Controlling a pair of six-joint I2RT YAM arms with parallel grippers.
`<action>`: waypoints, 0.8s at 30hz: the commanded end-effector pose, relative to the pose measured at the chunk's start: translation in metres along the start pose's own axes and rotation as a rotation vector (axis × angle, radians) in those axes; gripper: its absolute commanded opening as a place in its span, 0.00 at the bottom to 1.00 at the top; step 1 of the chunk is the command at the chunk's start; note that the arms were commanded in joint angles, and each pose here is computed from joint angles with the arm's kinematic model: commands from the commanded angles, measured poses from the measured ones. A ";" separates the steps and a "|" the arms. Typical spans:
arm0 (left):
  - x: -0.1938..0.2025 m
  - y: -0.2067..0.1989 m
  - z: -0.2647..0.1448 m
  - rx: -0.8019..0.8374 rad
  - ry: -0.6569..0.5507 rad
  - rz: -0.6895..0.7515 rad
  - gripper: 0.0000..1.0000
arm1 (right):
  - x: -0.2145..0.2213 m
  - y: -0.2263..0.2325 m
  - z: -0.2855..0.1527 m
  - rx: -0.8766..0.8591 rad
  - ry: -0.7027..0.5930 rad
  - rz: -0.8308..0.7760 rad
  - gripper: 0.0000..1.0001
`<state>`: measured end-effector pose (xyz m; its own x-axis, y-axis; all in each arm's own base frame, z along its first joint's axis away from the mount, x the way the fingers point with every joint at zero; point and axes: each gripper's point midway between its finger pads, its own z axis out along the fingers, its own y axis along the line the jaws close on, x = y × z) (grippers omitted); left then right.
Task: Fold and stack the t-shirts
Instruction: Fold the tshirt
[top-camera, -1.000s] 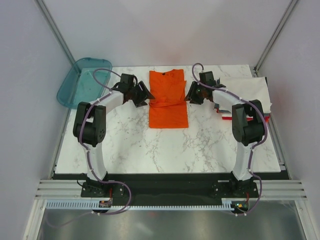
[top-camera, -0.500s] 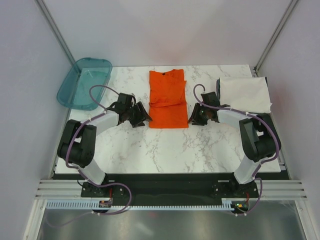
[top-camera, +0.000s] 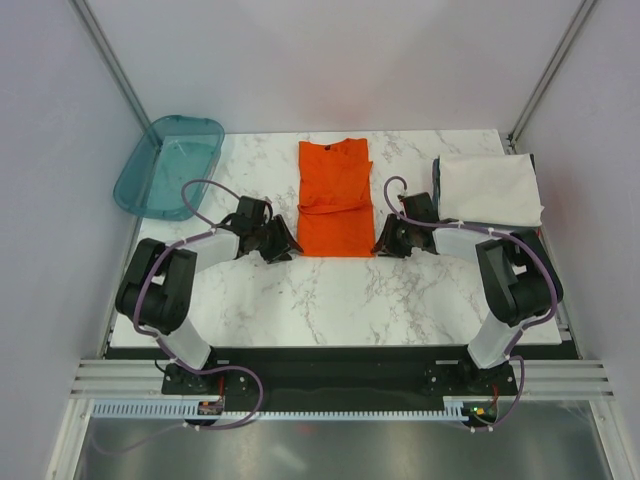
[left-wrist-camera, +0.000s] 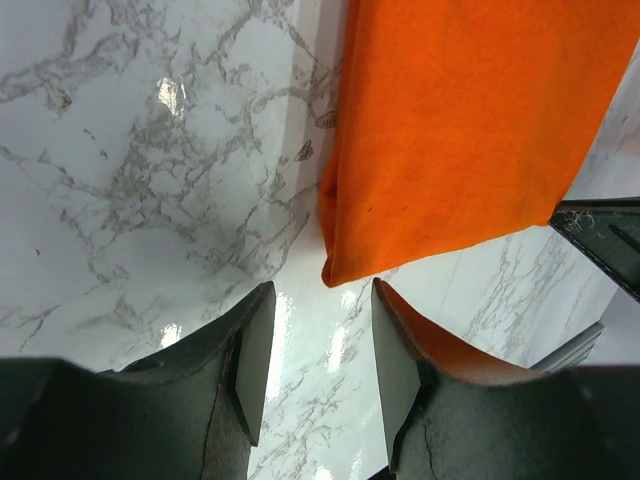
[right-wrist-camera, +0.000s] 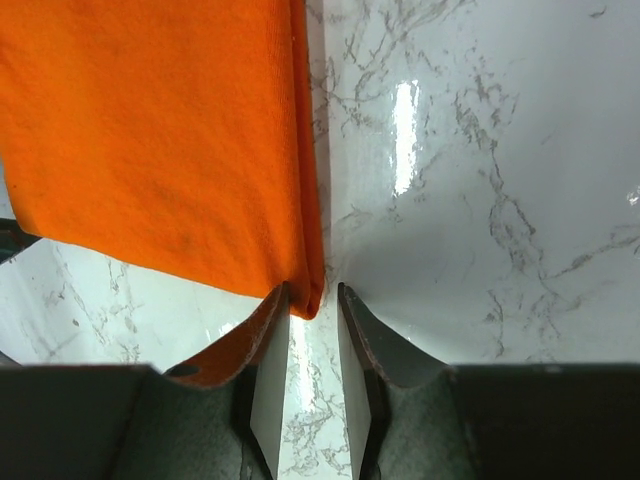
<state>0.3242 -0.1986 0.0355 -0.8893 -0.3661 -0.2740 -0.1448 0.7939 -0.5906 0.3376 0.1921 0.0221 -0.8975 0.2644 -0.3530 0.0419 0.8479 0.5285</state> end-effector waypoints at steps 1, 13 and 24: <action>-0.005 -0.004 0.006 0.030 -0.013 0.034 0.51 | 0.000 0.007 -0.007 -0.031 -0.014 -0.023 0.34; -0.002 -0.009 0.018 0.035 0.009 0.032 0.40 | -0.001 0.012 -0.004 -0.061 -0.014 -0.021 0.39; 0.003 -0.012 0.025 0.042 0.020 0.035 0.04 | 0.004 0.011 0.001 -0.065 0.010 -0.015 0.04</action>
<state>0.3285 -0.2180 0.0183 -0.9073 -0.3336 -0.2559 -0.1191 0.7876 -0.6046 0.3324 0.1965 0.0209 -0.9050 0.2575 -0.3385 0.0303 0.8328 0.5527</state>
